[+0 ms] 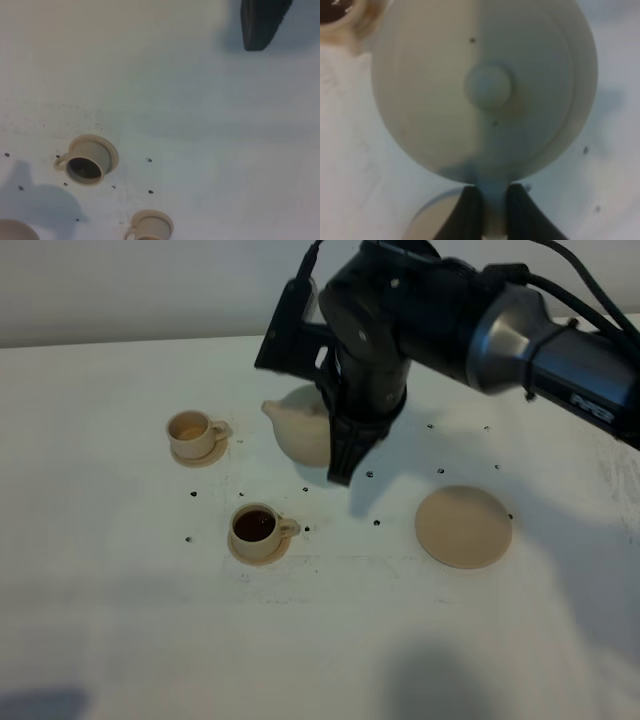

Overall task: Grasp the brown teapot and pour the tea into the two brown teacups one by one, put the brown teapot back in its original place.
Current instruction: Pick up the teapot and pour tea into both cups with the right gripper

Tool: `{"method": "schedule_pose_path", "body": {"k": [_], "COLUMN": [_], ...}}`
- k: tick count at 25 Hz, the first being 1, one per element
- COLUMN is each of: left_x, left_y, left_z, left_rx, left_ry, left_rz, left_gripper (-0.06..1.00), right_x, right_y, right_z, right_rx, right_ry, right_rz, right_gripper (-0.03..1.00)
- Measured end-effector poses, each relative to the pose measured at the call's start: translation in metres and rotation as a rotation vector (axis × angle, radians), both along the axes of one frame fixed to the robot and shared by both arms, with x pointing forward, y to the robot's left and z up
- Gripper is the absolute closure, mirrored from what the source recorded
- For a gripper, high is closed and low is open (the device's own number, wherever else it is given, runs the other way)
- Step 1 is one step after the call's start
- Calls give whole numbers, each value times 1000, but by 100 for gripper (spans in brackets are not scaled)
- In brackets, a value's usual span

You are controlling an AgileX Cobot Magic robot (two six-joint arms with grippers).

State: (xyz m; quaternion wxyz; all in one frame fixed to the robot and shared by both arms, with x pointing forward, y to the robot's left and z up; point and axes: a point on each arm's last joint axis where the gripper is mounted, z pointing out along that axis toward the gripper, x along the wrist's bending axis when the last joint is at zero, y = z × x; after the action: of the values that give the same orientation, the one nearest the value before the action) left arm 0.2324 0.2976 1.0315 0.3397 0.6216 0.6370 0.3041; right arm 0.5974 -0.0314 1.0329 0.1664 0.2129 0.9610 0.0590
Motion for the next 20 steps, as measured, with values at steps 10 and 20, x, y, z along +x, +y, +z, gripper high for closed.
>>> {"method": "schedule_pose_path", "body": {"k": [10,20], "left_x": [0,0], "left_y": [0,0], "left_z": [0,0], "left_rx": [0,0], "left_ry": [0,0], "left_rz": [0,0], "left_gripper": [40,40], "right_x": [53,68], "right_y": [21,40], "right_z": [-5,-33], "right_rx": [58,-2], "right_ry": [-38,-77], "right_rz": [41,119], "right_gripper": [86,86]}}
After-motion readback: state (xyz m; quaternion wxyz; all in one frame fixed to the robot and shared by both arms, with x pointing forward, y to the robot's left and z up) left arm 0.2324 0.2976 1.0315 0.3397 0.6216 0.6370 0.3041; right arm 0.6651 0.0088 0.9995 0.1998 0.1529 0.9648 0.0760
